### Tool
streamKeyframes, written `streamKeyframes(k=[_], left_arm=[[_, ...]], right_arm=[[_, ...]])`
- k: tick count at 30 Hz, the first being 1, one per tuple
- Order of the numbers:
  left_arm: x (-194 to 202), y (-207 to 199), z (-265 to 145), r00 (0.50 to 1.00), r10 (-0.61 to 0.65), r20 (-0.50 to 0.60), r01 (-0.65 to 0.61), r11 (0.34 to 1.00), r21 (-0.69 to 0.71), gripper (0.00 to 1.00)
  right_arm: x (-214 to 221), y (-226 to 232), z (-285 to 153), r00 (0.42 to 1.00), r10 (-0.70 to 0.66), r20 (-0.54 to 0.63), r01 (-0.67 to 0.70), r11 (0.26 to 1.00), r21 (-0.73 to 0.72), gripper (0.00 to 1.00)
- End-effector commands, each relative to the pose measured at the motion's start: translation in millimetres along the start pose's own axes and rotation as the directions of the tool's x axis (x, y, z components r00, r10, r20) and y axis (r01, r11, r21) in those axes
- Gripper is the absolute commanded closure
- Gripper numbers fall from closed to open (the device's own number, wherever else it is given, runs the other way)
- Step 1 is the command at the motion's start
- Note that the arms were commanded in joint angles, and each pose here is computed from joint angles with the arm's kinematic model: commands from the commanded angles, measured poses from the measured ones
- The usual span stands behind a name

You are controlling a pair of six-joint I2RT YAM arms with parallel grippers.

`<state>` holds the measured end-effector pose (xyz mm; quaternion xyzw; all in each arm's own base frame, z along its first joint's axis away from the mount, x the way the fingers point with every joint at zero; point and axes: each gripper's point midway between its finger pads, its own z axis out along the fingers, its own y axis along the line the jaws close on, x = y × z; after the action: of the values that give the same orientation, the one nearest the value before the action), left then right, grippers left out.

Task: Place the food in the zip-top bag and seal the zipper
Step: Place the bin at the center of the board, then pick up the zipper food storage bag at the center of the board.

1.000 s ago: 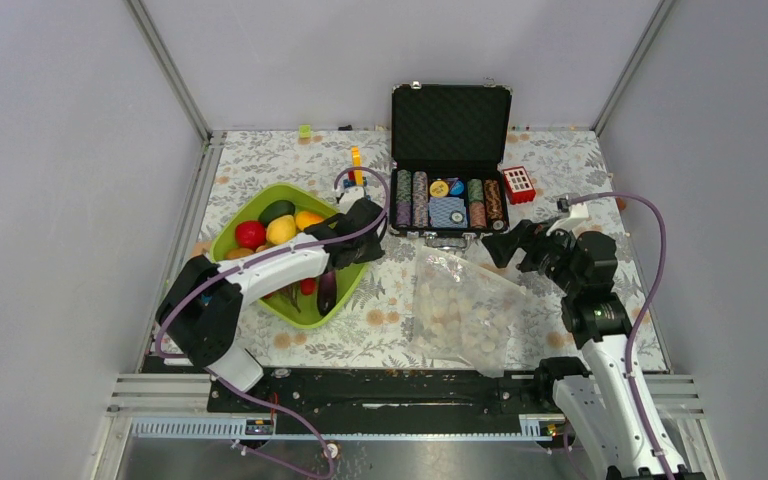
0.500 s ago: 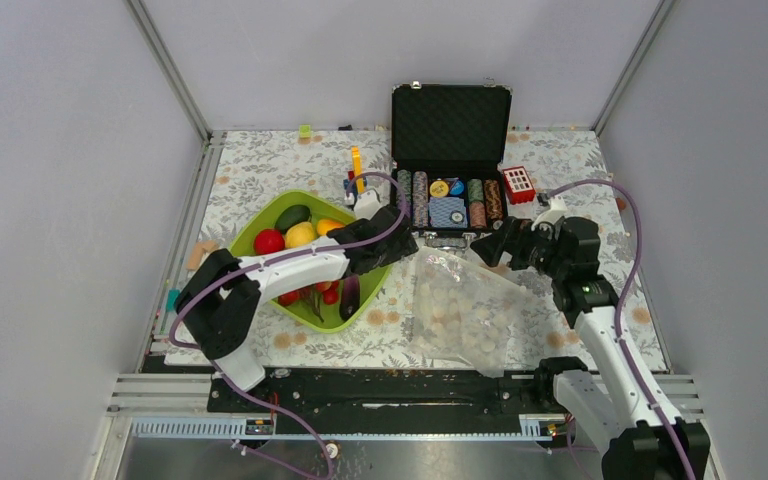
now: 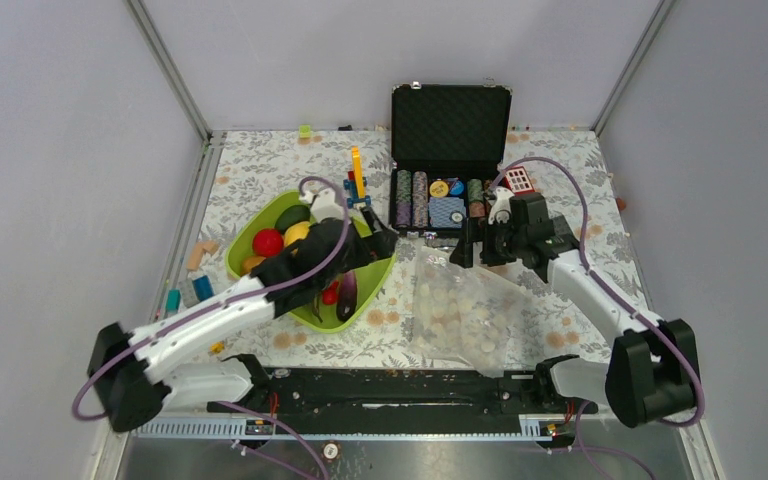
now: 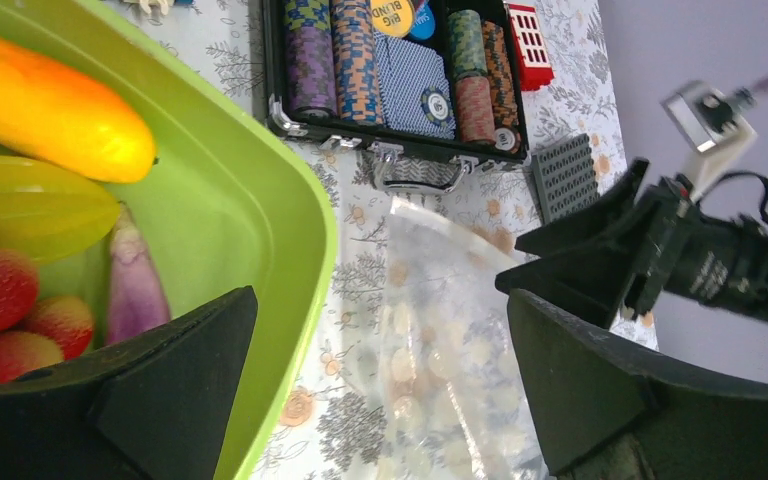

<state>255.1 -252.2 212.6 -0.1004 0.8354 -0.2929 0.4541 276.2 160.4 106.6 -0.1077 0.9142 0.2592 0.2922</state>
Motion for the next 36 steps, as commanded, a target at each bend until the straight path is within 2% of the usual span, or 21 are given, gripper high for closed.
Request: streamKeyframes(k=[1,5,12,19,27,33,36], left_arm=[[8.5,16.6,-12.4,0.997,0.079,0.026,-0.080,0.995,0.056,0.01],[18.9,32.4,-18.4,0.995,0.096,0.015,-0.096,0.994,0.051,0.01],[34.4,39.8,-14.4,0.996,0.081,-0.033,-0.079,0.996,0.037,0.01],[37.1,32.2,-14.2,0.993,0.108,-0.050,-0.103,0.992,0.078,0.01],[39.0,34.1,-14.6,0.992,0.116,-0.053,-0.112,0.990,0.081,0.01],[37.0,40.2,-13.9,0.994,0.104,-0.044,-0.102,0.994,0.044,0.01],[32.5,29.4,-15.0,0.995,0.087,-0.039,-0.084,0.994,0.076,0.01]], right_arm=[[7.9,4.5,8.2,0.987,-0.102,-0.122,0.103,0.995,0.007,0.02],[20.1,4.5,16.4,0.973,-0.123,-0.194,0.128,0.992,0.011,0.01],[25.6,6.0,19.6,0.964,-0.144,-0.224,0.148,0.989,-0.002,0.04],[5.5,-0.5,23.1,0.955,-0.221,-0.200,0.231,0.973,0.029,0.00],[-0.7,-5.9,36.2,0.947,-0.234,-0.220,0.248,0.968,0.034,0.00],[13.5,4.7,39.7,0.935,-0.216,-0.280,0.210,0.976,-0.051,0.00],[22.4,12.3,40.2,0.928,-0.219,-0.302,0.194,0.975,-0.111,0.02]])
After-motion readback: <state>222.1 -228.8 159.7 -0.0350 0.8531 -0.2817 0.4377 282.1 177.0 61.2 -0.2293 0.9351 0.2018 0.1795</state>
